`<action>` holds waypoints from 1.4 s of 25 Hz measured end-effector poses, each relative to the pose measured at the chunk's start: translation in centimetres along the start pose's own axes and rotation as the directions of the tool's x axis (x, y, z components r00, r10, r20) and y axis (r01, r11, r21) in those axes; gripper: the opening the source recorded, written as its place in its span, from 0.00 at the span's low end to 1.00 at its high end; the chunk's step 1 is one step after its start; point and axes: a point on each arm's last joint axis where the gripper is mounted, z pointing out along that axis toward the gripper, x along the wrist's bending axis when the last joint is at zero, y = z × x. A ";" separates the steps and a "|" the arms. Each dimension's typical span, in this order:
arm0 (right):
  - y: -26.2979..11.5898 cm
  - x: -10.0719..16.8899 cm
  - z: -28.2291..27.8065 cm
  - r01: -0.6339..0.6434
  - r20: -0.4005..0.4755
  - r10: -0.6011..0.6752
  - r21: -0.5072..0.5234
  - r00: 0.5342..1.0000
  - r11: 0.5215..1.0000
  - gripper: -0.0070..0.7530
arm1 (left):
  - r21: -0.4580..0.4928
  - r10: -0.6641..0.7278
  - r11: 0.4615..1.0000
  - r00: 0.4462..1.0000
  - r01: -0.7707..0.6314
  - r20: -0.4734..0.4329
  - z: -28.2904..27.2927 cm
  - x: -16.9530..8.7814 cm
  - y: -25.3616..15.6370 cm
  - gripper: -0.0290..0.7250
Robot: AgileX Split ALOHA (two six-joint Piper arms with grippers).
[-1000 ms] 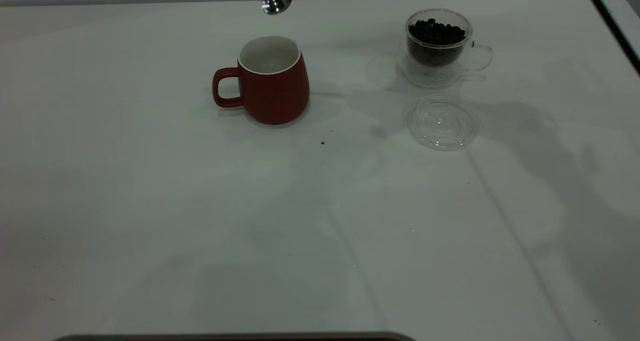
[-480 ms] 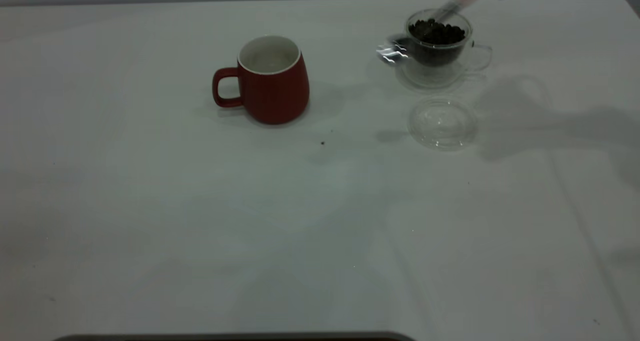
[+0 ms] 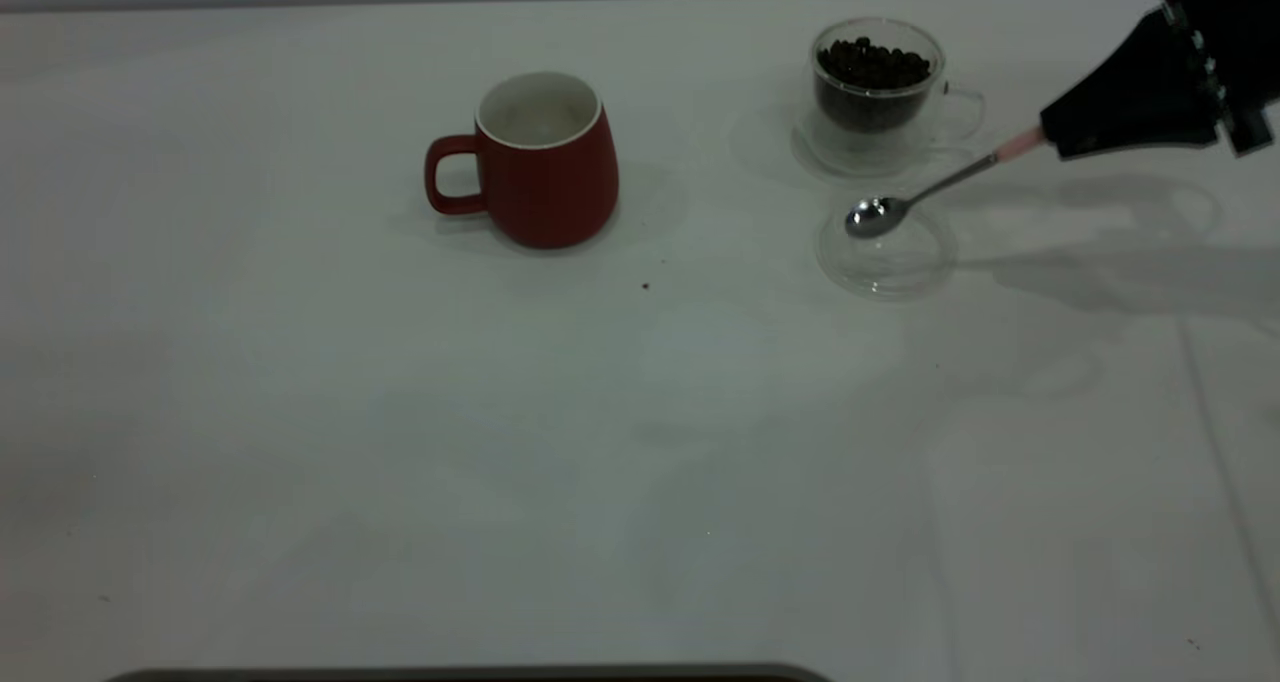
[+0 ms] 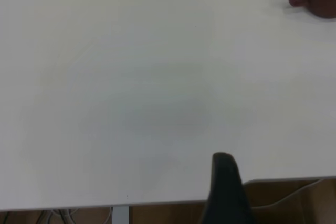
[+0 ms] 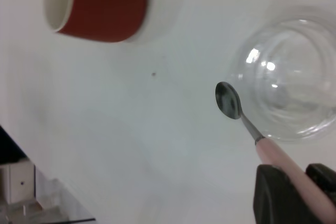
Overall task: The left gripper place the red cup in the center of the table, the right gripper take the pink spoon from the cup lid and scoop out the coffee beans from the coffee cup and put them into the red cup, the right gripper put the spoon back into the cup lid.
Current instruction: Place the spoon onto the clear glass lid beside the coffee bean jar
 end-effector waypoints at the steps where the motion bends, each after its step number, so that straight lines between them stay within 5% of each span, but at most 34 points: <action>1: -0.2 -0.4 0.4 -0.014 0.003 0.014 0.003 1.000 1.000 0.15 | 0.000 0.000 1.000 1.000 0.000 0.000 0.0 0.0 0.0 0.82; 20: -0.6 -1.8 1.8 -0.122 -0.032 0.120 -0.039 0.992 0.992 0.15 | 0.000 0.000 1.000 1.000 0.000 0.000 0.0 0.0 0.0 0.82; 27: 1.0 -1.1 -3.2 -0.081 -0.020 0.079 -0.140 0.997 0.987 0.15 | 0.000 0.000 1.000 1.000 0.000 0.000 0.0 0.0 0.0 0.82; 35: 0.1 -4.7 -6.9 -0.140 0.031 0.150 -0.215 0.988 0.966 0.15 | 0.000 0.000 1.000 1.000 0.000 0.000 0.0 0.0 0.0 0.82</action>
